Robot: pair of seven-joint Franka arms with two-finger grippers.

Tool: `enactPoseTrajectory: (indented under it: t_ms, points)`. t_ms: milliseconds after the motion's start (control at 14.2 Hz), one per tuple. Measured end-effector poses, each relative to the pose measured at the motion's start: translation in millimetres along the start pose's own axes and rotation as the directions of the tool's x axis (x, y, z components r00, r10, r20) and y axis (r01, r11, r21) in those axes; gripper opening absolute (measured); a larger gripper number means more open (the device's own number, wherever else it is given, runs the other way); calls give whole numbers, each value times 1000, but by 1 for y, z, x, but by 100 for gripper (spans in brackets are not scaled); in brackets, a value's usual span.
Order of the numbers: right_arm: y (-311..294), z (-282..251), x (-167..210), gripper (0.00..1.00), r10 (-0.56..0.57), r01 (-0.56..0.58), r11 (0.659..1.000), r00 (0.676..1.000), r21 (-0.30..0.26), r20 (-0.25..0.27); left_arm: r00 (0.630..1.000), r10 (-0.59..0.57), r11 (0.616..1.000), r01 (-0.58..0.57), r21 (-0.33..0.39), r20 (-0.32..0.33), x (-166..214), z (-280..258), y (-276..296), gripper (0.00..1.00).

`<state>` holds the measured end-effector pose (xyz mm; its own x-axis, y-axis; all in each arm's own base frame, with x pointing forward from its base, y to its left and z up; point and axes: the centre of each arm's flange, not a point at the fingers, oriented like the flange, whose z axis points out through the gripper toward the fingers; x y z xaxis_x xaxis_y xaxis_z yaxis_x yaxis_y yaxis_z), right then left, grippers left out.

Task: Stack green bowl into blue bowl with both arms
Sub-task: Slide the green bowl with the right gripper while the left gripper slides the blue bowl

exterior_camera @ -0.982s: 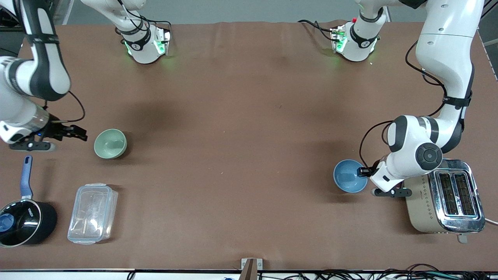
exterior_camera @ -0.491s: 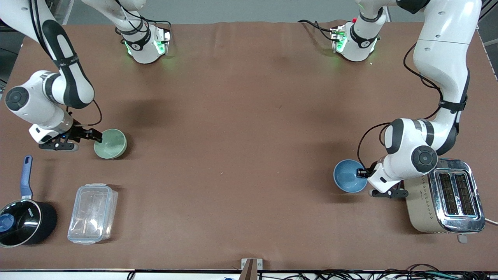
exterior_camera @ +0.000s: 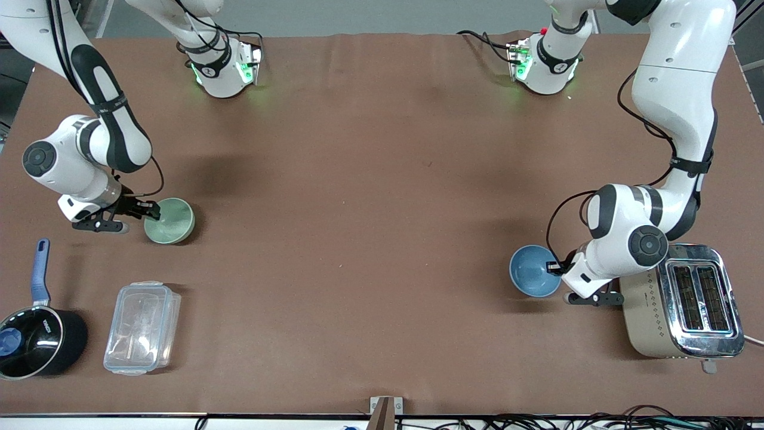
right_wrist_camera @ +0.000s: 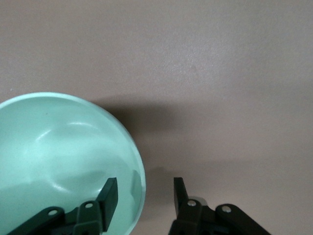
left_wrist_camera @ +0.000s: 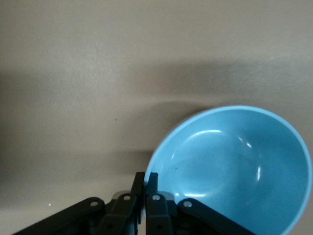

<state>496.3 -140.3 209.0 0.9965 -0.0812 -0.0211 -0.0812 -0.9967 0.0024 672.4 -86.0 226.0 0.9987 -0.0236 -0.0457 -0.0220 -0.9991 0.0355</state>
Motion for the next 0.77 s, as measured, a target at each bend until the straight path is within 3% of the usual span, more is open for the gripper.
enactPoseTrajectory:
  t_ms: [281,491,772]
  points:
    - [0,1,-1,7,40,-40,999,999,25,-3,999,-27,998,25,-49,-33,-2,-26,54,4]
    - [-2,-6,0,7,39,-39,999,999,34,10,996,-87,991,83,-105,-32,-21,-45,146,4]
    - [-3,-68,29,6,-44,33,995,993,89,114,990,-137,983,135,-122,-15,-75,-47,289,4]
